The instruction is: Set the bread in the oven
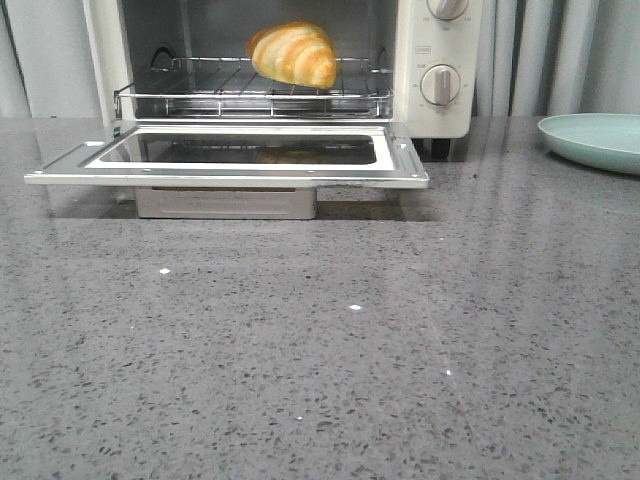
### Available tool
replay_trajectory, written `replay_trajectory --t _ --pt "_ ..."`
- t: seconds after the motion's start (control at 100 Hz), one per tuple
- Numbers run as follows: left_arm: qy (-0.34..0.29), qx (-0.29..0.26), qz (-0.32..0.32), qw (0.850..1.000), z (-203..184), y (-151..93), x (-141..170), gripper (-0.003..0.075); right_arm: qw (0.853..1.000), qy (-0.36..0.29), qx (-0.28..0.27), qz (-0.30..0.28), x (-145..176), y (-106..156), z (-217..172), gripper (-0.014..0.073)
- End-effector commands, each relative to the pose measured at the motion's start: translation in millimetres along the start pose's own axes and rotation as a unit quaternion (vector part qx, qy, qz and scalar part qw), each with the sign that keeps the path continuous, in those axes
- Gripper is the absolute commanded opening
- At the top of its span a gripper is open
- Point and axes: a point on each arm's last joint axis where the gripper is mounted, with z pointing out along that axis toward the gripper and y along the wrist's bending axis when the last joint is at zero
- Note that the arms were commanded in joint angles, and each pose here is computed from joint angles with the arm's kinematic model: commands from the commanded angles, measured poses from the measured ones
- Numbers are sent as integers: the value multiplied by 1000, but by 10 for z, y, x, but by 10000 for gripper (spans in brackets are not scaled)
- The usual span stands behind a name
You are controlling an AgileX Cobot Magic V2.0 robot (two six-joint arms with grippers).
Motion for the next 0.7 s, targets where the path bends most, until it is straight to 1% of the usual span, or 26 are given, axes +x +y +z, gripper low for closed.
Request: replay_trajectory --t 0.0,0.11,0.19,0.21,0.22,0.28,0.36,0.4,0.5,0.69 --pt "-37 -1 -11 999 2 3 -5 -21 999 -43 30 13 105 -9 -20 -67" --pt "-37 -1 -11 999 2 3 -5 -21 998 -26 49 38 443 23 -41 -67" --pt "-37 -1 -11 999 2 3 -5 -21 997 -21 58 46 615 45 -52 -67" --pt "-37 -1 -11 999 2 3 -5 -21 997 -15 62 50 636 42 -67 -67" --pt "-37 -1 -11 999 2 3 -5 -21 997 -1 63 53 659 41 -72 -67" --pt "-37 -1 -11 999 2 3 -5 -21 996 14 68 60 702 41 -96 -67" --pt "-37 -1 -11 999 2 3 -5 -21 994 51 71 62 771 41 -104 -67" --pt "-37 -1 -11 999 2 3 -5 -21 995 50 71 52 769 41 -104 -67" --pt "-37 -1 -11 999 2 3 -5 -21 996 51 68 4 763 41 -104 -67" --pt "-37 -1 -11 999 2 3 -5 -21 997 47 68 3 757 41 -103 -67"
